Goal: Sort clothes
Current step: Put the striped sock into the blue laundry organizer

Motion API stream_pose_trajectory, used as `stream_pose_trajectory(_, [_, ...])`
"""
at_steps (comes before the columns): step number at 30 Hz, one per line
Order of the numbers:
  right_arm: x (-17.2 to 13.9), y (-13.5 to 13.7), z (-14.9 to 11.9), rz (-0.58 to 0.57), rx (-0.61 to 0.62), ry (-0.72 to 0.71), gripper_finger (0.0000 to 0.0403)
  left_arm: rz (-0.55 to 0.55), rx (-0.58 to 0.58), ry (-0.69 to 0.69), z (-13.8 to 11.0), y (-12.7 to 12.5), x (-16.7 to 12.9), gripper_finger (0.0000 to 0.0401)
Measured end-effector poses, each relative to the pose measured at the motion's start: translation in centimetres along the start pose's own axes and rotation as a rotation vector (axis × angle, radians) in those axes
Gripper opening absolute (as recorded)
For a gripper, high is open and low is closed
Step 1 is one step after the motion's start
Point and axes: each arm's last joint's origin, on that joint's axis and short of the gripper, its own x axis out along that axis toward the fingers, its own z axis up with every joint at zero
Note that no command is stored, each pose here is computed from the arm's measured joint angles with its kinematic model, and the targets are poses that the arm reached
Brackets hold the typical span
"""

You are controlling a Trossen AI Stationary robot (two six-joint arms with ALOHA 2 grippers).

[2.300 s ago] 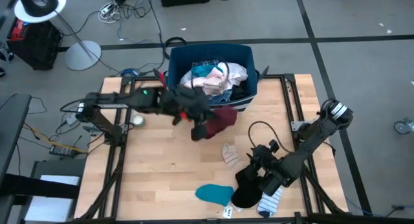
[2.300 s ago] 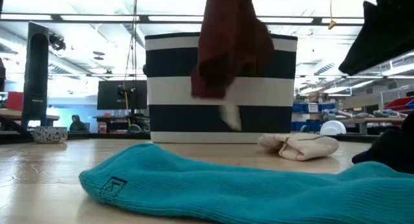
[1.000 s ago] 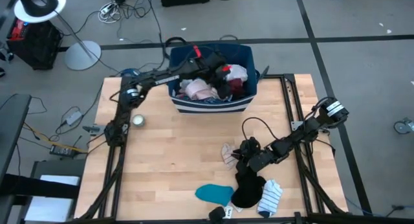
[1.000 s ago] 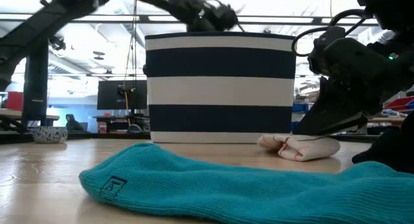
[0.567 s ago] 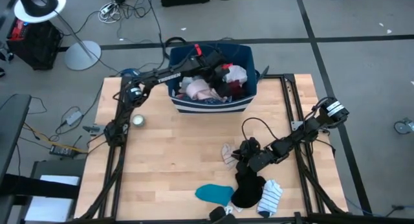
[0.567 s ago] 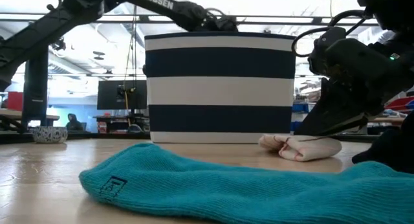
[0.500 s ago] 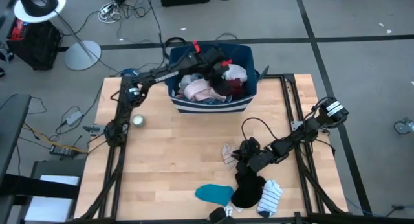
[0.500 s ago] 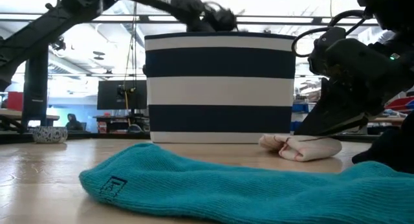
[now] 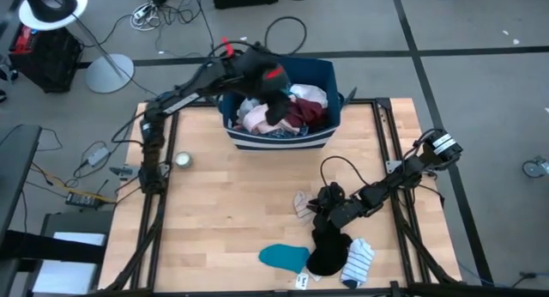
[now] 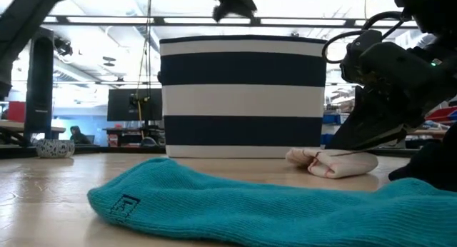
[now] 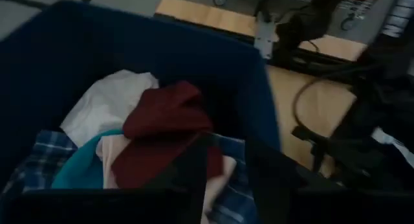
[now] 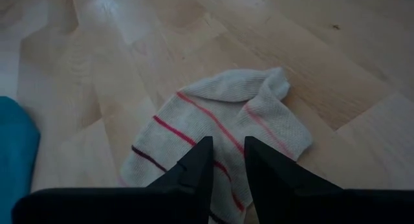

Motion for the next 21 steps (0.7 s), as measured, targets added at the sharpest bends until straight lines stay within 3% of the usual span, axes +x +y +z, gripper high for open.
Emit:
stream_pose_trajectory(10, [0.0,0.1,-0.1,0.018,-0.001,0.024,0.0091,-0.067,0.174,-0.131,0.3,-7.2,-6.8,0.011])
stream_pose_trajectory(17, [0.0,0.1,-0.1,0.03,-0.018,0.044,0.0091,-0.018,0.239,-0.138,-1.8,-11.0,-7.7,0.011])
stream_pose_trajectory(21, [0.0,0.1,-0.1,0.04,-0.019,0.05,0.0091,-0.065,0.256,-0.154,-3.6,-12.8,-7.0,0.011])
